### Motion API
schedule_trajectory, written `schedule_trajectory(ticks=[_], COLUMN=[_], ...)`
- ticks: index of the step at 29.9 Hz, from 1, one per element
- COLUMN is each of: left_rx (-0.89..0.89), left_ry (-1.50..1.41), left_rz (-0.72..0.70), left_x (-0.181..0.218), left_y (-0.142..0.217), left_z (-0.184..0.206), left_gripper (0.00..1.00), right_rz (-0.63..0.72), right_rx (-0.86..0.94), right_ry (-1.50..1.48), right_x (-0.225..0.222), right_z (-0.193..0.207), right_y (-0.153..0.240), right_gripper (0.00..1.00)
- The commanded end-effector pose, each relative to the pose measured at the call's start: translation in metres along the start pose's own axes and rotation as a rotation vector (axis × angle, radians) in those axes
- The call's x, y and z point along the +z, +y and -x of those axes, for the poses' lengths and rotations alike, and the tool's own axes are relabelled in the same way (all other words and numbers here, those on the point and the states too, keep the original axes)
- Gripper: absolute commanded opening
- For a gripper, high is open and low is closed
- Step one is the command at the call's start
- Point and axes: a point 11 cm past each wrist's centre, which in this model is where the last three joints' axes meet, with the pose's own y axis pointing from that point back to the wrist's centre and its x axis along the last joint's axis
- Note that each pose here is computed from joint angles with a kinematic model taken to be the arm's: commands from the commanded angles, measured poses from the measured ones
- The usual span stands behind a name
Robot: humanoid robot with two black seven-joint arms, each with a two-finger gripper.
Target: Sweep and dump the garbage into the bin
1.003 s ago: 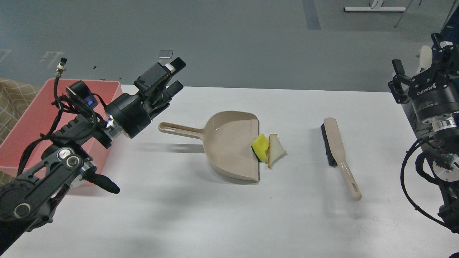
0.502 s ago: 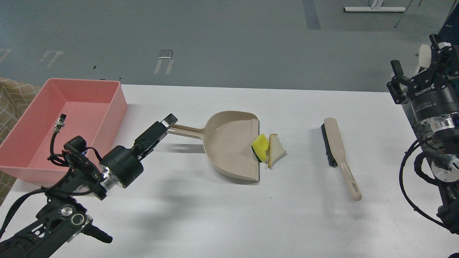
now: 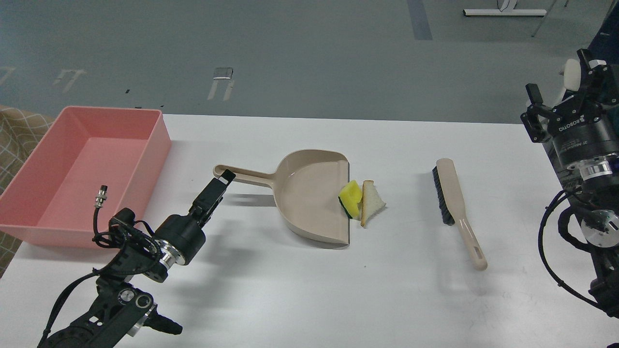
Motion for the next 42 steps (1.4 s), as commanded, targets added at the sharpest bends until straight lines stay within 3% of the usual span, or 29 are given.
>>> schedule_trajectory(ticks=[1, 20, 32, 42], left_rx=[0.016, 0.074, 0.115, 0.125], left_ry=[0.022, 0.018, 0.009, 0.01], left_rz=[-0.038, -0.047, -0.061, -0.069], left_x=[-0.014, -0.013, -0.015, -0.016], left_y=[-0.005, -0.054, -0.063, -0.066], left_z=[0.005, 0.024, 0.019, 0.018], left_gripper=[0.98, 0.98, 0.93, 0.66], right_rz=[0.001, 0.009, 0.013, 0.013], right_rx=[0.0, 0.008, 0.01, 0.012], right_ry=[-0.001, 0.001, -0.001, -0.002], right_x=[0.001, 0.003, 0.005, 0.005], right_z=[0.0, -0.002, -0.002, -0.002], right_y=[0.0, 0.003, 0.005, 0.005], right_gripper=[1.0, 1.0, 1.0, 1.0])
